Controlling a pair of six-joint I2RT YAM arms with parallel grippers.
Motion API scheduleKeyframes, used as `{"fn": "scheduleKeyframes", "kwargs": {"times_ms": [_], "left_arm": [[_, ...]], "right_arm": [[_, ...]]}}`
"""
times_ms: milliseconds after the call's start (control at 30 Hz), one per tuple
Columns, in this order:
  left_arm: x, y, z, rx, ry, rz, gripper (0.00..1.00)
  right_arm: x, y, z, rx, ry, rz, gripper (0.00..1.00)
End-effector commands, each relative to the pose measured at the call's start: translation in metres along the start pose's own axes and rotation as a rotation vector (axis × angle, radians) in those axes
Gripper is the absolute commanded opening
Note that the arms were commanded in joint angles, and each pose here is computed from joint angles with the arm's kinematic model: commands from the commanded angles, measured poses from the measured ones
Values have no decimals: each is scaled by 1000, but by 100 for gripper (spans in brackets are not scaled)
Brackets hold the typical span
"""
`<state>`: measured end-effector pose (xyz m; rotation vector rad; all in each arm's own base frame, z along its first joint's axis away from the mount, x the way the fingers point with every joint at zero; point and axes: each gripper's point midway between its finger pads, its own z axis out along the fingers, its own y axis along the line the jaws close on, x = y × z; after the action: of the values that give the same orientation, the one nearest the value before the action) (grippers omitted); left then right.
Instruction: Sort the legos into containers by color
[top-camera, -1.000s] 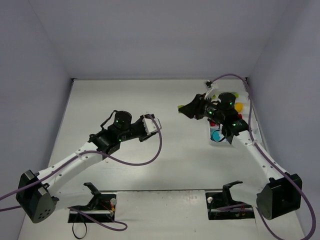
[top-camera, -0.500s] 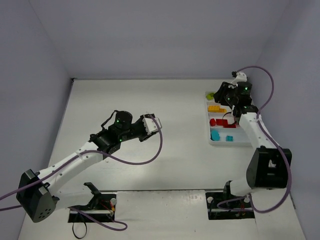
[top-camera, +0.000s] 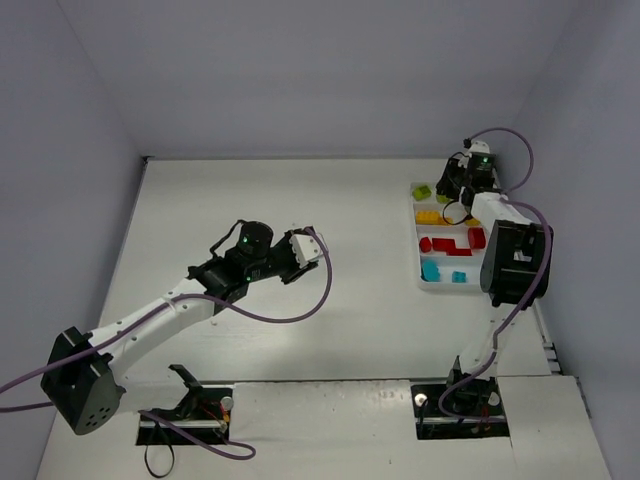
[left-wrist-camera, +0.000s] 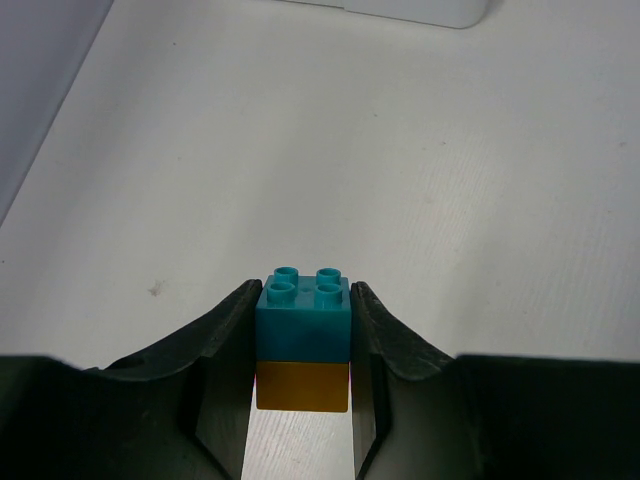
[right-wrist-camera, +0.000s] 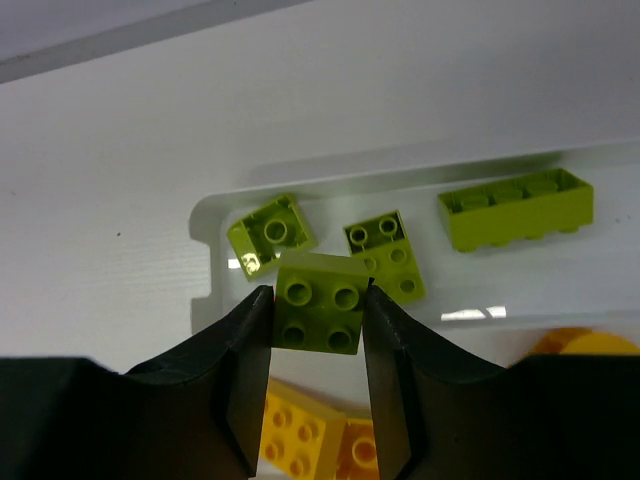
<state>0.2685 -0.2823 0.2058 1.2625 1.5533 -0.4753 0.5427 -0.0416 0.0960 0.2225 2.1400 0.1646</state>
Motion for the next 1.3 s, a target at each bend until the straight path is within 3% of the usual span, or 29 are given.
{"fn": "scheduleKeyframes", "kwargs": {"times_ms": [0,67,233,433,567,700,867,1100,1267], "left_arm": [[-45,20,-10,-62,-118,30,0],[-44,20,-9,-59,-116,29,0],[-44,20,-9,-58,-113,31,0],[-42,19,-6,-52,-111,35,0],[-45,17,-7,-41,-123,38,0],[-52,14,-15,-39,-165,70,0],[-65,12,-28,-53,-228,118,0],[-81,10,-46,-67,-298,170,0],[-81,12,-48,-84,-301,179,0]], "right_arm": [[-48,16,11,-71,-129,-30,7],[-43,17,23,-80,-110,-31,11],[-37,17,35,-93,-90,-25,40],[-62,34,2,-123,-142,-74,59],[-68,52,-34,-183,-149,-58,60],[-72,115,-103,-377,-178,-38,59],[-36,218,-185,-719,-126,-16,59],[8,293,-291,-1062,-65,36,62],[26,322,-325,-1165,-28,27,63]]}}
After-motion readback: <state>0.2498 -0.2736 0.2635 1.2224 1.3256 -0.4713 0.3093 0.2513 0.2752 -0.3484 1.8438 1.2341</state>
